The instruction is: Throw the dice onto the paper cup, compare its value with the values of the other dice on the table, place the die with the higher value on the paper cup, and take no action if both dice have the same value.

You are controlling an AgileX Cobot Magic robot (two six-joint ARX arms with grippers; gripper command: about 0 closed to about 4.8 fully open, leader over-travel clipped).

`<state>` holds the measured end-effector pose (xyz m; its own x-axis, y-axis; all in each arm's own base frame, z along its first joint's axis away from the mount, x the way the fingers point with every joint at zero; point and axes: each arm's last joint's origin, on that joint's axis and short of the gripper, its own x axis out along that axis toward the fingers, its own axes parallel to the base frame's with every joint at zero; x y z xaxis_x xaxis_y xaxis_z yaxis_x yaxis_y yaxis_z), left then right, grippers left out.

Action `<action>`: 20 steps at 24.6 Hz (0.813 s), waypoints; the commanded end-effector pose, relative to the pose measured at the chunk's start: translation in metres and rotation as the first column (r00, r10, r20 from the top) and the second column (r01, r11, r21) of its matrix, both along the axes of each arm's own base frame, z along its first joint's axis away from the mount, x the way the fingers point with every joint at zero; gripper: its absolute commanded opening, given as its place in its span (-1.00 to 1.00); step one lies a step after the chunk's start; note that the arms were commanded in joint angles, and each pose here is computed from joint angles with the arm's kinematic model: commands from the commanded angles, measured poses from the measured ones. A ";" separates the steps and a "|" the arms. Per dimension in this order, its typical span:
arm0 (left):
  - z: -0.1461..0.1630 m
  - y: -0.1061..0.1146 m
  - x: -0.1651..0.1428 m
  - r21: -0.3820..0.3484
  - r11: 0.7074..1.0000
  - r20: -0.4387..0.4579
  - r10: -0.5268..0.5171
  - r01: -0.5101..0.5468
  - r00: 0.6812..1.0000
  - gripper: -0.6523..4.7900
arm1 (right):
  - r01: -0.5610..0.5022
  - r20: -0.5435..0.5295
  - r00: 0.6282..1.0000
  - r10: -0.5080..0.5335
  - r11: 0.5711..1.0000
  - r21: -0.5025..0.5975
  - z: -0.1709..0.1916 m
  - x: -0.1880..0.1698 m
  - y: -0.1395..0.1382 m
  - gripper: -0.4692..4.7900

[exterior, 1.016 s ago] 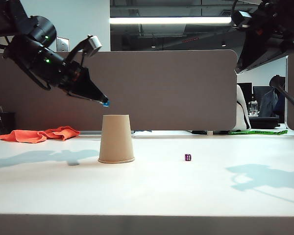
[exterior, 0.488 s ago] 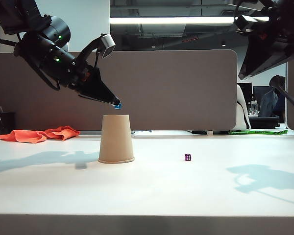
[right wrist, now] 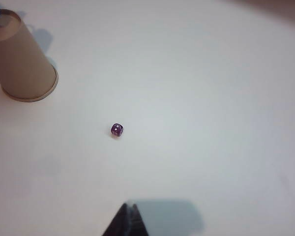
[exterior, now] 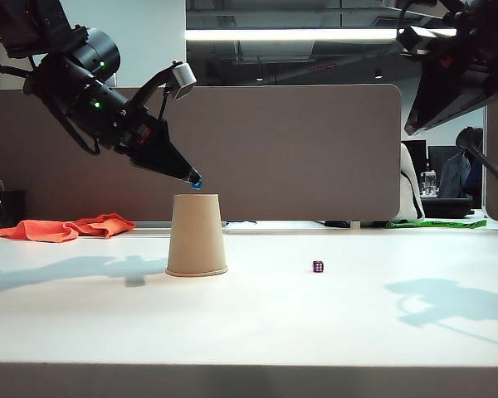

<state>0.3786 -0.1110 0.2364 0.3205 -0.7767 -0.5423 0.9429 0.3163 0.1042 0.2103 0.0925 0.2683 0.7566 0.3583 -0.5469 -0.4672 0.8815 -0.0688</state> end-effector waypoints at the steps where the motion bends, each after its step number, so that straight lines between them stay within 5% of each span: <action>1: 0.000 0.000 -0.004 0.010 1.000 -0.023 -0.009 0.009 1.000 -0.66 | -0.001 0.013 1.000 0.001 1.000 0.009 0.003 0.000 0.000 -0.83; 17: 0.002 0.000 -0.001 0.039 0.999 0.029 0.016 -0.017 0.999 -0.65 | -0.021 0.007 1.000 0.021 1.000 0.022 0.003 0.000 0.001 -0.83; 20: 0.002 -0.001 -0.001 0.038 0.999 0.032 0.013 -0.014 0.999 -0.47 | -0.020 -0.002 1.000 0.020 0.999 0.044 0.003 0.000 0.001 -0.83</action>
<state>0.3787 -0.1103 0.2351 0.3445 -0.7445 -0.5718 0.9343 0.3313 0.1314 0.2100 0.0932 0.2683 0.7448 0.3831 -0.5463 -0.4816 0.8754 -0.0427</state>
